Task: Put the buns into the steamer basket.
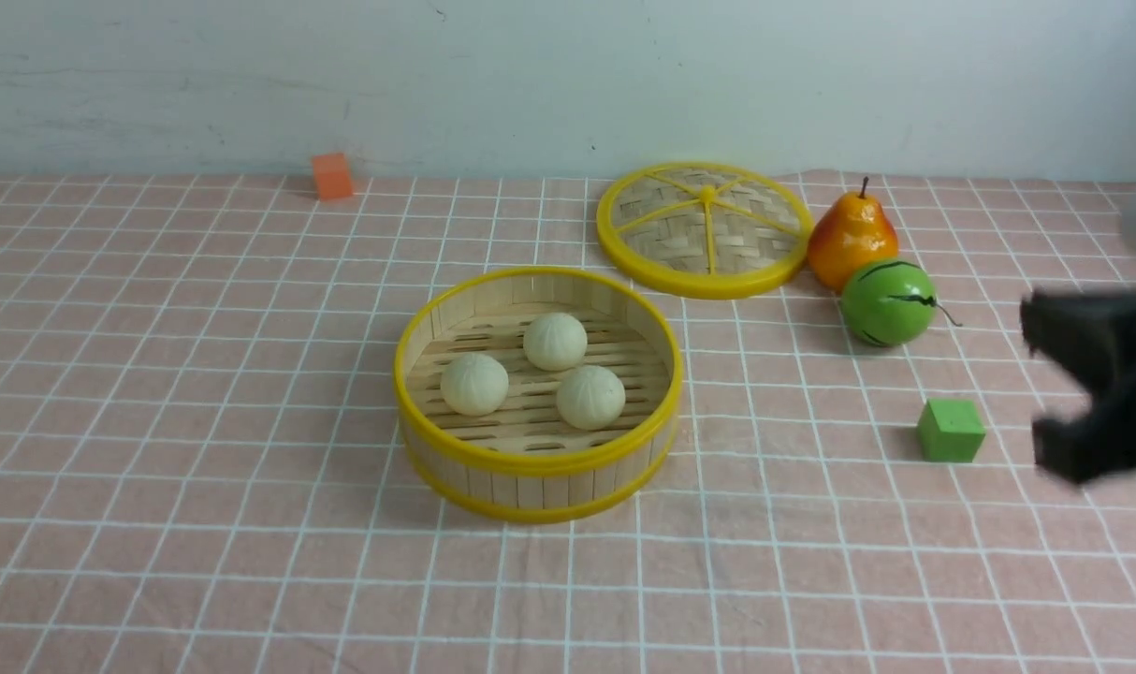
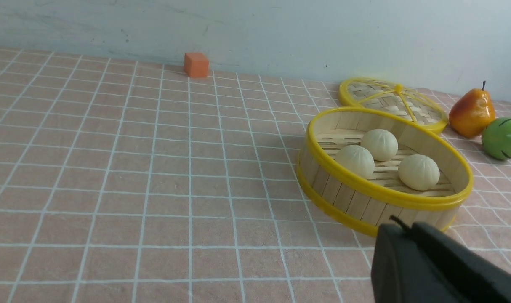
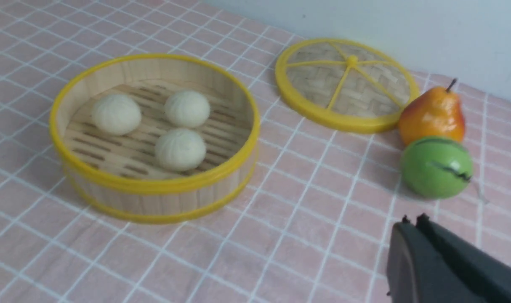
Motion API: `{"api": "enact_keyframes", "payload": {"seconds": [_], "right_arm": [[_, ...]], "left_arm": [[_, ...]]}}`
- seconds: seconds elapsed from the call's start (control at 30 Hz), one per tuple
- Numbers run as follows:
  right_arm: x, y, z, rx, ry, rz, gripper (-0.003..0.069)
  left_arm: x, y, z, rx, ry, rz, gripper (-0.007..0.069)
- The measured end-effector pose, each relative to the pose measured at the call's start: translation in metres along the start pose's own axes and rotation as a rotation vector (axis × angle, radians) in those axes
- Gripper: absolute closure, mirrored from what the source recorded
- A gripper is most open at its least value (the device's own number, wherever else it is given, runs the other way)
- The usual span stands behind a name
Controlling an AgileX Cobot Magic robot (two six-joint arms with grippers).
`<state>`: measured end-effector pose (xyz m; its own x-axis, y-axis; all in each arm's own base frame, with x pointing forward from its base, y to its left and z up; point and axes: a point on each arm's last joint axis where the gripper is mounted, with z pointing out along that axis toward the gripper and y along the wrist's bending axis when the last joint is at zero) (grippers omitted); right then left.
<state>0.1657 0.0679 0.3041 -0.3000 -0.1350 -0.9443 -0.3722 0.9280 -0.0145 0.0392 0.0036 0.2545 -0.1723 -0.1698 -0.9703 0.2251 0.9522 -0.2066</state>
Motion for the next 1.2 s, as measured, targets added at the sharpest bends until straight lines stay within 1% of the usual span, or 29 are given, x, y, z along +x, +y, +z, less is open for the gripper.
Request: {"api": "enact_keyframes", "payload": {"seconds": [0.03,0.13,0.17,0.2,0.27,0.33,0.47,0.53,0.63,0.7,0.8,0.83,0.87,1.07,1.17,1.2], "right_arm": [[0.021,0.001,-0.003,-0.013,-0.021,0.027,0.0676],[0.065,0.005,-0.011,-0.055,-0.11,0.096,0.0675],[0.069,0.005,-0.011,-0.055,-0.101,0.096,0.0675],[0.084,0.007,-0.015,-0.077,-0.149,0.123,0.0674],[0.101,0.009,-0.02,-0.115,-0.229,0.163,0.0671],[0.112,0.011,-0.025,-0.149,-0.299,0.201,0.067],[0.109,0.012,-0.03,-0.177,-0.403,0.228,0.0669],[0.109,0.009,-0.03,-0.146,-0.407,0.256,0.0669],[0.113,0.003,-0.031,-0.077,-0.364,0.285,0.0669],[0.116,0.0,-0.032,-0.045,-0.34,0.274,0.0669],[0.121,-0.007,-0.047,0.047,-0.328,0.153,0.0669],[0.121,-0.007,-0.048,0.058,-0.329,0.15,0.0669],[0.123,-0.009,-0.056,0.091,-0.335,0.124,0.0669],[0.138,-0.015,-0.081,0.246,-0.342,0.131,0.0669],[0.145,-0.016,-0.081,0.279,-0.286,0.148,0.0669],[0.15,-0.016,-0.08,0.291,-0.229,0.16,0.0669]], "left_arm": [[0.0,0.0,0.0,0.0,0.0,0.0,0.0604],[0.0,0.0,0.0,0.0,0.0,0.0,0.0599],[0.0,0.0,0.0,0.0,0.0,0.0,0.0599],[0.0,0.0,0.0,0.0,0.0,0.0,0.0596],[0.0,0.0,0.0,0.0,0.0,0.0,0.0592],[0.0,0.0,0.0,0.0,0.0,0.0,0.0589],[0.0,0.0,0.0,0.0,0.0,0.0,0.0589],[0.0,0.0,0.0,0.0,0.0,0.0,0.0589],[0.0,0.0,0.0,0.0,0.0,0.0,0.0587],[0.0,0.0,0.0,0.0,0.001,0.0,0.0586],[0.001,0.0,0.0,-0.001,0.002,0.001,0.0581],[0.001,0.0,0.0,-0.001,0.002,0.001,0.0581],[0.001,0.0,0.0,-0.001,0.003,0.001,0.0579],[0.001,0.0,0.001,-0.001,0.004,0.001,0.0578],[0.001,0.0,0.001,0.0,0.003,0.002,0.0577],[0.001,0.0,0.001,-0.001,0.004,0.002,0.0576]]}}
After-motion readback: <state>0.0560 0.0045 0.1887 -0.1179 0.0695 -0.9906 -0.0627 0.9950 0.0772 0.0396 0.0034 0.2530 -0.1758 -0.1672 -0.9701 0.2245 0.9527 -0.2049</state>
